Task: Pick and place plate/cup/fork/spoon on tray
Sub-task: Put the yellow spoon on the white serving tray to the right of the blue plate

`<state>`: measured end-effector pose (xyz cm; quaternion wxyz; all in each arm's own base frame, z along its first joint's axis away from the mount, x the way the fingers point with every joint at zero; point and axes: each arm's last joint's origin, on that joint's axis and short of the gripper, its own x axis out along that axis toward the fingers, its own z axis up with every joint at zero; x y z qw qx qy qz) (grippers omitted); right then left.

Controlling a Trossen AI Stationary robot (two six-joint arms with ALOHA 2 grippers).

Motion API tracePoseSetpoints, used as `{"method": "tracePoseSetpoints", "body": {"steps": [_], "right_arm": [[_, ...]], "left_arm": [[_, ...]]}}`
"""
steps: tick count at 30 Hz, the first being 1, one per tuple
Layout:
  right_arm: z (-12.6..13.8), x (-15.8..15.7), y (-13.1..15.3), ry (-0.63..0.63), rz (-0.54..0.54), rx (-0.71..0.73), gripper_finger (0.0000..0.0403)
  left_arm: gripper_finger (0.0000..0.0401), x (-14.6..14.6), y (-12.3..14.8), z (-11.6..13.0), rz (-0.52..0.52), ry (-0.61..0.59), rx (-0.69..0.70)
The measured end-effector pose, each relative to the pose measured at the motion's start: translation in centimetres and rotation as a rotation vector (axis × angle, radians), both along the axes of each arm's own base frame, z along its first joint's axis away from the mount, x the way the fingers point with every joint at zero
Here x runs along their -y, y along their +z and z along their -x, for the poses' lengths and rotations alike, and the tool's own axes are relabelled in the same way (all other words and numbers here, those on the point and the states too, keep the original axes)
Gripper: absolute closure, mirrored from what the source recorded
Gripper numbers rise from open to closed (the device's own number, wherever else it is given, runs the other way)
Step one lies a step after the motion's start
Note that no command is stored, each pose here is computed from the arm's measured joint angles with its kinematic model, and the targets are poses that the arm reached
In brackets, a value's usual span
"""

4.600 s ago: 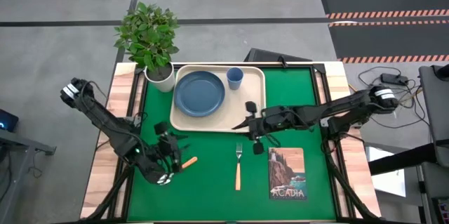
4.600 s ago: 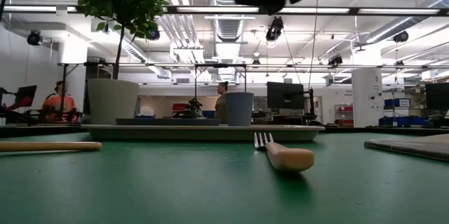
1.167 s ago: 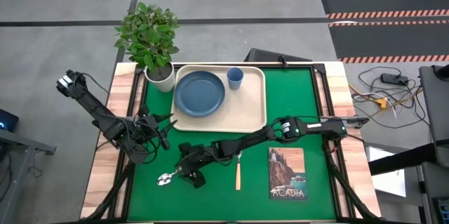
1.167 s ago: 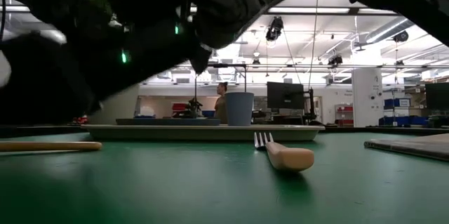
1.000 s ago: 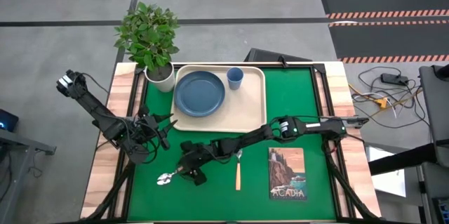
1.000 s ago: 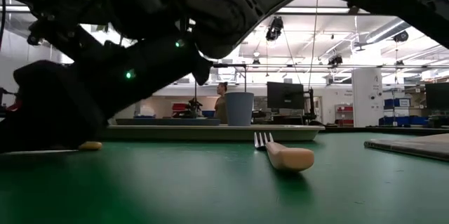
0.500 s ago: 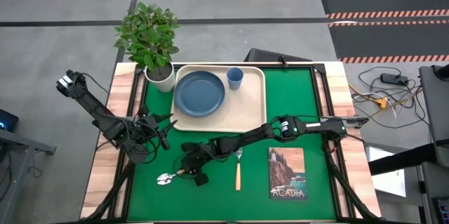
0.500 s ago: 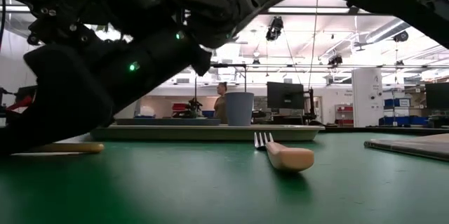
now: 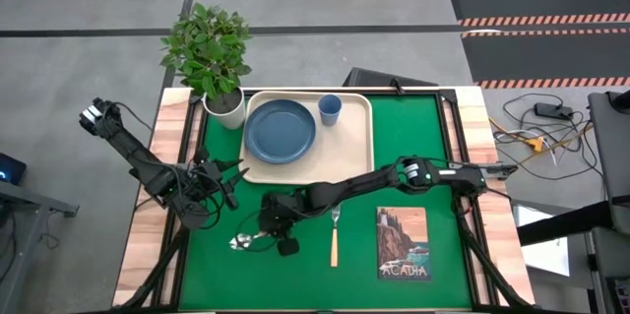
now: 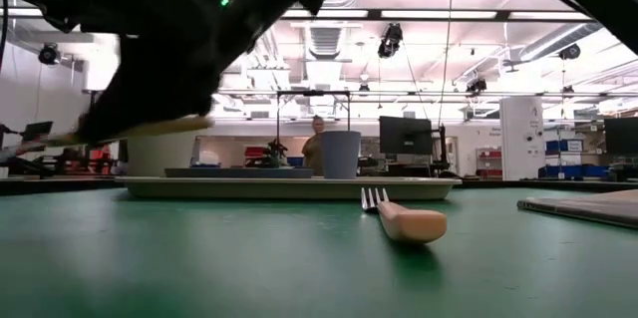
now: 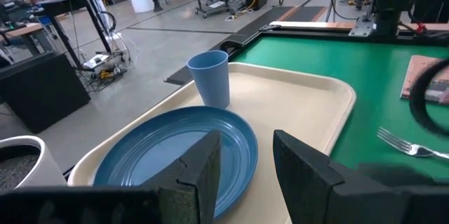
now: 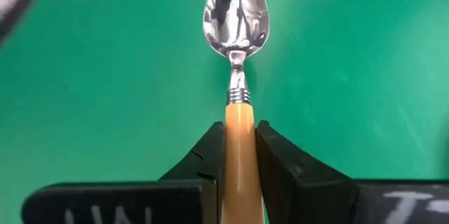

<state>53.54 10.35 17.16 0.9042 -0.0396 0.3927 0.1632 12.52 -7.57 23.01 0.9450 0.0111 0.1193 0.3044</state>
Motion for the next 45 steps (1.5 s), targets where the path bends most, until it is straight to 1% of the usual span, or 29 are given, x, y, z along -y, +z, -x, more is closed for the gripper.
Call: {"method": "tracePoseSetpoints", "body": {"steps": [5,10,14,18,20,22,27,31,33,35,38,45], "right_arm": [[1.9,0.6,2.3,-0.115,0.047,-0.117,0.0356],[3.8,1.1,4.1,-0.206,0.087,-0.176,0.0355],[5.7,1.4,5.9,-0.269,0.119,-0.166,0.0355],[8.1,2.2,6.8,-0.373,0.168,-0.153,0.0354],[9.3,2.6,7.0,-0.435,0.190,-0.123,0.0354],[10.5,3.1,7.2,-0.491,0.191,-0.072,0.0354],[13.0,4.3,6.9,-0.633,0.143,0.085,0.0353],[14.5,5.9,6.1,-0.770,0.119,0.178,0.0353],[15.1,6.7,5.7,-0.819,0.094,0.205,0.0353],[15.5,7.6,5.0,-0.867,0.065,0.223,0.0353],[16.0,9.1,3.7,-0.933,0.058,0.222,0.0353],[16.9,12.3,1.9,-1.072,0.018,0.202,0.0353]], "left_arm": [[0.0287,-0.1,0.1,0.1,0.002,0.002,0.007],[0.0287,-0.1,0.1,0.1,0.003,0.004,0.009],[0.0287,-0.1,0.1,0.1,0.003,0.004,0.010],[0.0287,-0.1,0.1,0.1,0.003,0.004,0.010],[0.0287,-0.1,0.1,0.1,0.002,0.006,0.011],[0.0287,-0.1,0.1,0.1,0.002,0.007,0.012],[0.0287,-0.1,0.1,0.1,0.003,0.008,0.016],[0.0287,-0.1,0.2,0.1,0.003,0.009,0.018],[0.0287,-0.1,0.2,0.1,0.001,0.013,0.022],[0.0287,-0.1,0.2,0.1,0.000,0.014,0.022],[0.0287,-0.1,0.2,0.1,0.000,0.014,0.022],[0.0287,-0.1,0.2,0.1,-0.003,0.013,0.019]]}}
